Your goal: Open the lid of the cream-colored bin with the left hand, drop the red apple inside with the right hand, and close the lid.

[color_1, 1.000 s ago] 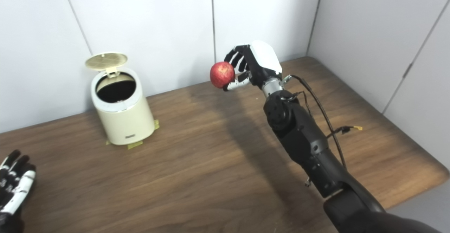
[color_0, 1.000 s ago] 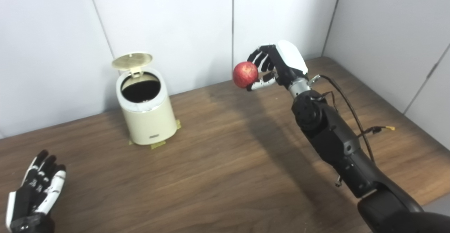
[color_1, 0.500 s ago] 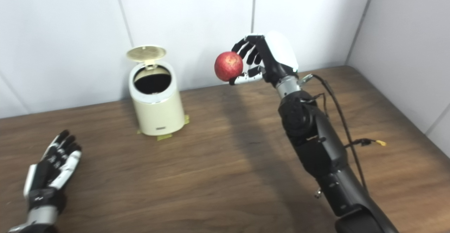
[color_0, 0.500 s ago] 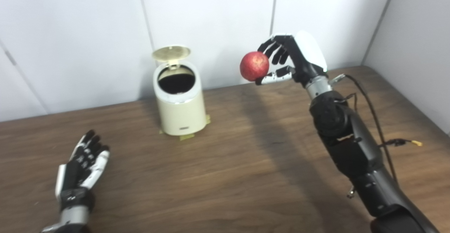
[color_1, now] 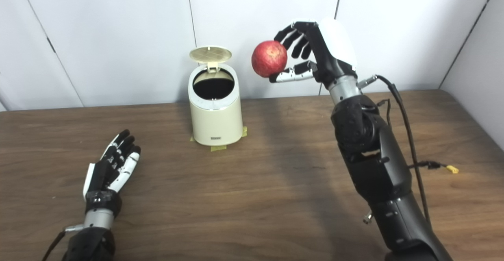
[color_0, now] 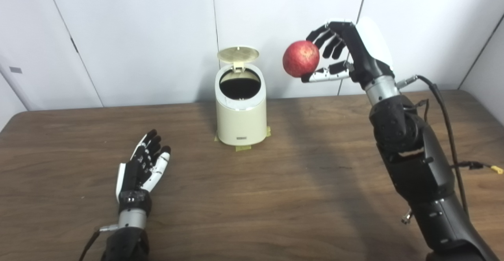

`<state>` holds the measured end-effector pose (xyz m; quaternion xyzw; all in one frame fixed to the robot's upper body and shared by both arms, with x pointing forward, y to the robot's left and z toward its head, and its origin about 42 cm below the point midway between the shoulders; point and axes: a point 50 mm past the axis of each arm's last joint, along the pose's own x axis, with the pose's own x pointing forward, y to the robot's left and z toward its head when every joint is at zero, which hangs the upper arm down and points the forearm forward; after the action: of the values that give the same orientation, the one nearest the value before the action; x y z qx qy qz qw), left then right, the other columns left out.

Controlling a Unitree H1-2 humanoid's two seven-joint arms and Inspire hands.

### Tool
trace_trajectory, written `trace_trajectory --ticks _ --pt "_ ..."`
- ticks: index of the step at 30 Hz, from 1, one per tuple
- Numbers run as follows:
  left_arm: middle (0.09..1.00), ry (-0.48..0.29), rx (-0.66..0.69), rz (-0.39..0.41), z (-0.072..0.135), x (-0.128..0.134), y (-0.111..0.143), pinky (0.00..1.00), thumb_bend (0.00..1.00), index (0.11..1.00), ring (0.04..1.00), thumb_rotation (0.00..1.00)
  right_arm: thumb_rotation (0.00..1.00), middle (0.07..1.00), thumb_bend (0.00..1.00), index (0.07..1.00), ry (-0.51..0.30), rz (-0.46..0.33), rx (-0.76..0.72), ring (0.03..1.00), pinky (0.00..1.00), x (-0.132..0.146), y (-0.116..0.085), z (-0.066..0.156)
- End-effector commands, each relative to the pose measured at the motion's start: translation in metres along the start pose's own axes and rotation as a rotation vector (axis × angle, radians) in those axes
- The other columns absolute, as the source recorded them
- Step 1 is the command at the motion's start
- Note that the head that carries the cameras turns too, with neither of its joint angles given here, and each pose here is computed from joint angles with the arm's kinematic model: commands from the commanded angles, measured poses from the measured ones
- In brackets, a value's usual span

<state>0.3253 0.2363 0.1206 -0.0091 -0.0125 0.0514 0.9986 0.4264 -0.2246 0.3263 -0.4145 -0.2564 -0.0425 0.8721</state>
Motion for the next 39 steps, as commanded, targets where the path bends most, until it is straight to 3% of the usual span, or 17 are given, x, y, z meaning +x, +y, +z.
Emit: trace_trajectory --ticks 1,8,11,17,22,39 --pt "0.911 -0.023 -0.015 -0.028 0.006 0.003 -0.012 0.98 0.47 0.917 0.945 0.32 0.0 0.49 0.52 0.52 -0.108 -0.063 0.009 0.396 0.34 0.023 -0.011 0.026" --pt "0.909 -0.029 -0.025 -0.021 0.006 0.001 -0.019 0.97 0.48 0.917 0.947 0.34 0.0 0.499 0.52 0.509 -0.092 -0.021 0.005 0.406 0.35 0.04 0.009 0.034" --pt "0.906 -0.033 -0.023 -0.02 0.006 0.0 -0.022 0.94 0.48 0.916 0.937 0.34 0.0 0.499 0.52 0.505 -0.101 -0.01 -0.005 0.411 0.36 0.046 0.017 0.035" --pt "0.9 -0.031 -0.03 -0.012 0.006 -0.001 -0.025 0.99 0.49 0.913 0.949 0.35 0.0 0.494 0.51 0.535 -0.138 0.017 0.046 0.388 0.32 0.057 0.036 0.043" --pt "0.897 -0.037 -0.028 -0.008 0.006 0.0 -0.027 0.95 0.49 0.91 0.935 0.36 0.0 0.497 0.51 0.535 -0.145 0.035 0.023 0.384 0.32 0.062 0.049 0.047" --pt "0.9 -0.027 -0.043 -0.011 0.004 0.003 -0.029 1.0 0.5 0.909 0.937 0.36 0.0 0.504 0.52 0.517 -0.128 0.064 0.046 0.404 0.36 0.057 0.069 0.045"
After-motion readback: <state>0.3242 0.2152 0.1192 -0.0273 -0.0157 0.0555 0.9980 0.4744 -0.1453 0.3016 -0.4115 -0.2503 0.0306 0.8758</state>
